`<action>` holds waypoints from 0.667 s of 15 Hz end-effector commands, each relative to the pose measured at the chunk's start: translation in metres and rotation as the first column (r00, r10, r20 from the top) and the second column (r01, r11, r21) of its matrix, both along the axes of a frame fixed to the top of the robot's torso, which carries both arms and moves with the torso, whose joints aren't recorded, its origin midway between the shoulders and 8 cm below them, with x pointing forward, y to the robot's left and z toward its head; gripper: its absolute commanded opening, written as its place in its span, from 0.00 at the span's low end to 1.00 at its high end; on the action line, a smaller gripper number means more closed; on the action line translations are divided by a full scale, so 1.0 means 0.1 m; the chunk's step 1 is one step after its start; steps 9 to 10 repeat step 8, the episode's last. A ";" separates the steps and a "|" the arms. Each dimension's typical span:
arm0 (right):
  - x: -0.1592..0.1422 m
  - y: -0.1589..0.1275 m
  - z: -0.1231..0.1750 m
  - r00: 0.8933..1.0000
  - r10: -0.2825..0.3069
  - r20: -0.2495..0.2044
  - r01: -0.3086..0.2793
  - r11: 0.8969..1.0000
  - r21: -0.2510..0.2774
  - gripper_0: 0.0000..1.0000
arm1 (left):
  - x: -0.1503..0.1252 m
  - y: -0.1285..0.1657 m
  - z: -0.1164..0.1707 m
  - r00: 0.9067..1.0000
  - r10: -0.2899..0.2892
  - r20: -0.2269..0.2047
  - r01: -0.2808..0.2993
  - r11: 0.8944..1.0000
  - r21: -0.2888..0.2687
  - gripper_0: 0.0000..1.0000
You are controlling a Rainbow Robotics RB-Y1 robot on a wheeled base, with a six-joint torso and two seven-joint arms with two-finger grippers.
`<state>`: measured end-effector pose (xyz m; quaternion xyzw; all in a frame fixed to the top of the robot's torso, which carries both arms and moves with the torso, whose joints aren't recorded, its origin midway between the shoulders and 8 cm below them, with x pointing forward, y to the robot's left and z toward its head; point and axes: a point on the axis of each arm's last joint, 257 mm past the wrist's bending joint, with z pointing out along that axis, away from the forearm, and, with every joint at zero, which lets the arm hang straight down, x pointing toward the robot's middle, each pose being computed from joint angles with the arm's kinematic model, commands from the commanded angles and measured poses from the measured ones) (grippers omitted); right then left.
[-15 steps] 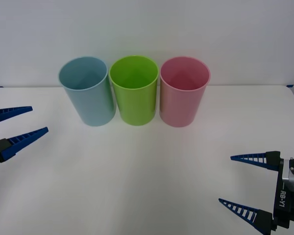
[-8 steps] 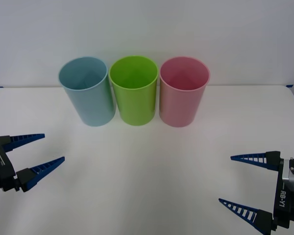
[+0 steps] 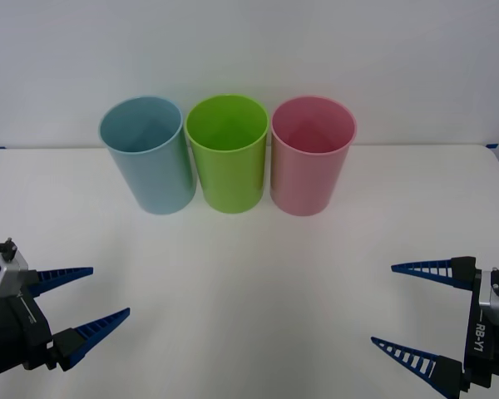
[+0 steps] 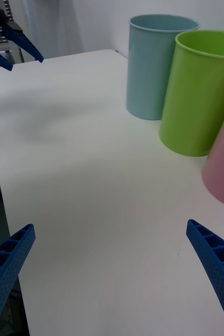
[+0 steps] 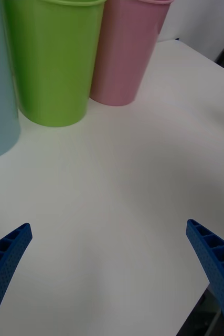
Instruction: Put cans in the blue bin and PET bottles in the pink bin and trash in the green bin.
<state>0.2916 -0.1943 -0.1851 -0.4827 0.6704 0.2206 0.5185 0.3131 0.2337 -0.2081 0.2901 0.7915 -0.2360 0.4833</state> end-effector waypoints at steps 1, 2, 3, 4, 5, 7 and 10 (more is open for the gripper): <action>0.00 0.00 0.00 1.000 0.000 0.000 0.000 1.000 0.000 1.00 | -0.04 -0.06 -0.08 1.000 -0.001 -0.018 0.001 1.000 0.002 1.00; 0.00 0.00 0.00 1.000 0.000 0.000 0.000 1.000 0.000 1.00 | -0.04 -0.08 -0.11 1.000 -0.003 -0.023 0.003 1.000 0.007 1.00; 0.00 0.00 0.00 1.000 0.000 0.000 0.000 1.000 0.000 1.00 | -0.04 -0.08 -0.13 1.000 -0.002 -0.027 0.002 1.000 0.012 1.00; 0.00 0.00 0.00 1.000 0.000 0.000 0.000 1.000 0.000 1.00 | -0.04 -0.08 -0.13 1.000 -0.005 -0.025 0.006 1.000 0.015 1.00; 0.00 0.00 0.00 1.000 0.000 0.000 0.000 1.000 0.000 1.00 | -0.04 -0.08 -0.13 1.000 -0.005 -0.025 0.006 1.000 0.015 1.00; 0.00 0.00 0.00 1.000 0.000 0.000 0.000 1.000 0.000 1.00 | -0.04 -0.08 -0.13 1.000 -0.005 -0.025 0.006 1.000 0.015 1.00; 0.00 0.00 0.00 1.000 0.000 0.000 0.000 1.000 0.000 1.00 | -0.04 -0.08 -0.13 1.000 -0.005 -0.025 0.006 1.000 0.015 1.00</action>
